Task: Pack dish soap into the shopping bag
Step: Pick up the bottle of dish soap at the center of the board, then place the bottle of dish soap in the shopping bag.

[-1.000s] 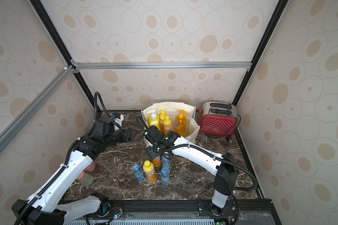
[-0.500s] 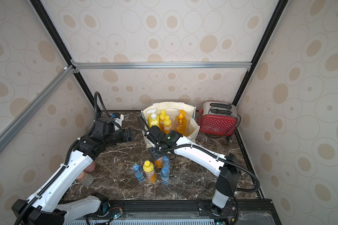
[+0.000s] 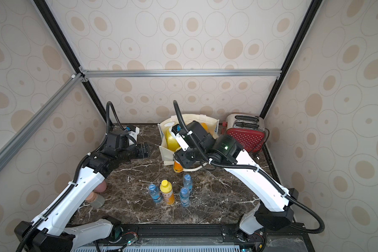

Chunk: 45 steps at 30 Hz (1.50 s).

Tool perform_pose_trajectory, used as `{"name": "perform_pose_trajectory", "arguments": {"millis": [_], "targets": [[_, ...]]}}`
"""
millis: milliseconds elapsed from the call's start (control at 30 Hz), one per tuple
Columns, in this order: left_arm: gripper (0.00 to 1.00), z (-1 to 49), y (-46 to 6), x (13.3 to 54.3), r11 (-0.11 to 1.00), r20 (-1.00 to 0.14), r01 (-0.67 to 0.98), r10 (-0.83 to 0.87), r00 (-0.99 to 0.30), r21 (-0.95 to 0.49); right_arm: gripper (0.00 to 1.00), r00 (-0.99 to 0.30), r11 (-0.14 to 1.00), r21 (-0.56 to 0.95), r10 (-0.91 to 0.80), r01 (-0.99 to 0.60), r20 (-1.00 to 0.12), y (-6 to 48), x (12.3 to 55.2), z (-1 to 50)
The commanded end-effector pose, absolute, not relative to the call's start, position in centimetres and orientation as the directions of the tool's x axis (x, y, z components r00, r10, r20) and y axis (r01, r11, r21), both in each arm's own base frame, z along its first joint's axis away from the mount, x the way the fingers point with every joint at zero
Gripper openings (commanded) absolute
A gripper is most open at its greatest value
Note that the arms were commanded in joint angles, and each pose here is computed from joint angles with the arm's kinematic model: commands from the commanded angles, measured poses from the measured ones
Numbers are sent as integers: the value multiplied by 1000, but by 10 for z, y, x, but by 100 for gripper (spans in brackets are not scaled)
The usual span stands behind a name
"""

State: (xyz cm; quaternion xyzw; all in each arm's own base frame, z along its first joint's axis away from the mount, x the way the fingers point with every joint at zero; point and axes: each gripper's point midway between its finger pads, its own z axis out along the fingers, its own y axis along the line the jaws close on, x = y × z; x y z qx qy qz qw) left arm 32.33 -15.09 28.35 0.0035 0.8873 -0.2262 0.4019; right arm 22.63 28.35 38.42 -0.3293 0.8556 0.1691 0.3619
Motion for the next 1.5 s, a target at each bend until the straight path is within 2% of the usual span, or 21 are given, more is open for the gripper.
{"name": "perform_pose_trajectory", "arguments": {"millis": [0,333,633,1100,1233,1467], "targets": [[82,302,-160,325,881,-725,219,-180,-664,-419,20,-435,729,37,-366,-684,-822,272,232,436],[85,311,-193,322,865,-731,304,-100,-675,-399,18,-349,821,19,-221,-571,-910,232,292,504],[86,292,-208,331,864,-700,313,-60,-712,-393,17,-345,865,24,-174,-501,-922,224,362,490],[64,277,-215,333,870,-672,317,-22,-740,-378,17,-215,908,-121,-221,-401,-951,235,432,478],[56,276,-215,335,871,-669,315,-19,-743,-376,17,-218,906,-110,-214,-409,-952,239,446,471],[50,275,-217,338,872,-668,317,-15,-744,-373,17,-263,909,-47,-168,-413,-950,238,472,449]]}}
